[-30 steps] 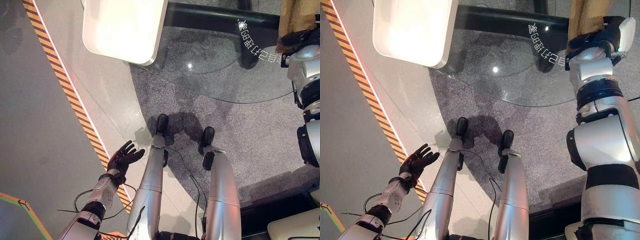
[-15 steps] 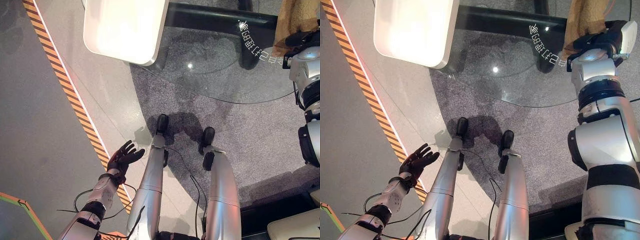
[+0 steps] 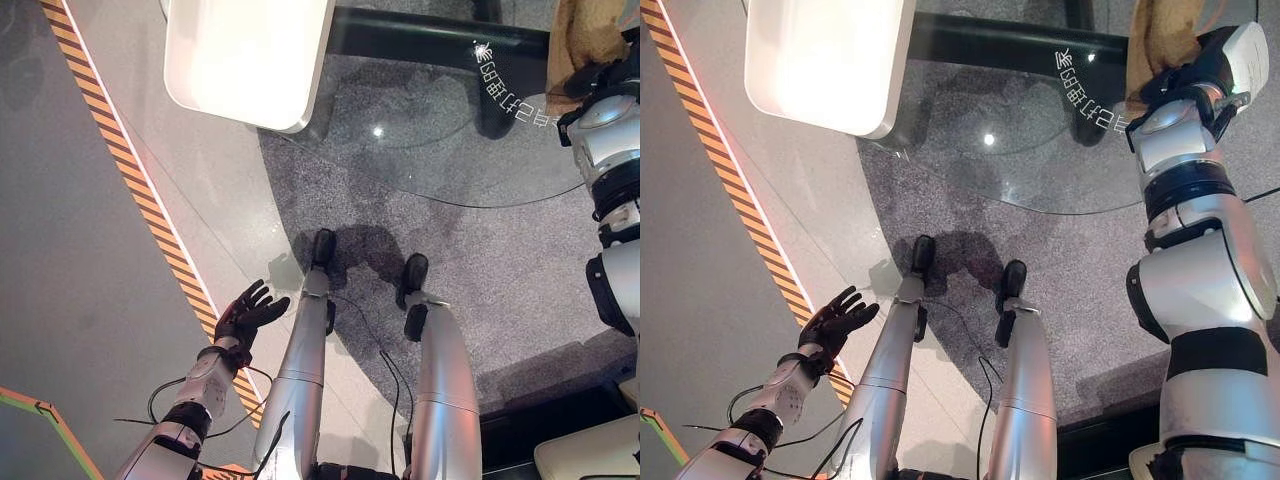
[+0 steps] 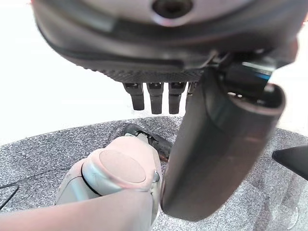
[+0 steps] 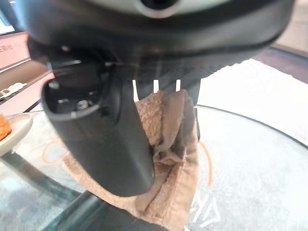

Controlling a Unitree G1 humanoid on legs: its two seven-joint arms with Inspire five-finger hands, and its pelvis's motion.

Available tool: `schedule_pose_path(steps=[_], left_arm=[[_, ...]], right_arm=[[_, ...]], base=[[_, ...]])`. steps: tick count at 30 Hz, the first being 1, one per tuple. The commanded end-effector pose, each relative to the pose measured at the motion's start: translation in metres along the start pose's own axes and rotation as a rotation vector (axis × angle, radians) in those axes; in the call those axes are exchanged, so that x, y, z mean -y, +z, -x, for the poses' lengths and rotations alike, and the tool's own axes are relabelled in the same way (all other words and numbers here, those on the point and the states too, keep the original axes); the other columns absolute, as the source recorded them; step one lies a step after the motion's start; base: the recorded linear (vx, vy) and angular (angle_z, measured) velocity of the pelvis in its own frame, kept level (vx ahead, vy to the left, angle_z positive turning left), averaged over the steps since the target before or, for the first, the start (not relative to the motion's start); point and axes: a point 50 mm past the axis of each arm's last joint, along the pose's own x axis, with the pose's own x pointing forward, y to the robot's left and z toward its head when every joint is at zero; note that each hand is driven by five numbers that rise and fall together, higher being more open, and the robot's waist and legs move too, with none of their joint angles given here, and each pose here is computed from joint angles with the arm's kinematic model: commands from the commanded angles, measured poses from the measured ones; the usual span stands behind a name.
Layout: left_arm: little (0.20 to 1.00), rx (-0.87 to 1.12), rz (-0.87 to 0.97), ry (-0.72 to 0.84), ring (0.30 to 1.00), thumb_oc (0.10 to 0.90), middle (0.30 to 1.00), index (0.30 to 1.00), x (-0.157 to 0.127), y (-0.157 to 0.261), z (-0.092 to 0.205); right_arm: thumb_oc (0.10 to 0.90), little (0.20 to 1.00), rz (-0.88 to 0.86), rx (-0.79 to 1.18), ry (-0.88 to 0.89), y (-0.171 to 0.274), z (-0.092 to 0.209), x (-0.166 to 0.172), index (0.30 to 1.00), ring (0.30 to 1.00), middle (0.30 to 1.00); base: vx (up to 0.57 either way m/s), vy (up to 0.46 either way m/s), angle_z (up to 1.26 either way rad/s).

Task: Wipe the table with a cloth and put it in the basket.

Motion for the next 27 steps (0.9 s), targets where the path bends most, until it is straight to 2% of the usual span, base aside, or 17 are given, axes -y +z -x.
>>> schedule_pose_path(steps=[1, 12, 27], left_arm=[[0.9, 0.007, 0.008, 0.051, 0.9, 0.8, 0.9, 0.9, -0.017, 0.003, 0.004], [0.9, 0.016, 0.011, 0.046, 0.9, 0.8, 0.9, 0.9, -0.01, 0.001, 0.002], [0.9, 0.022, 0.017, 0.043, 0.9, 0.8, 0.9, 0.9, -0.004, -0.004, 0.003]], right_arm=[[0.1, 0.2, 0.088, 0.187, 0.111, 0.026, 0.012, -0.019, 0.3, 0.3, 0.3], [0.1, 0.2, 0.116, 0.331, 0.241, 0.04, 0.037, -0.053, 0.3, 0.3, 0.3], [0.1, 0.2, 0.102, 0.536, 0.315, 0.074, 0.072, -0.072, 0.3, 0.3, 0.3]], base=[[0.0, 0.0, 0.0], [0.0, 0.0, 0.0], [0.0, 0.0, 0.0]])
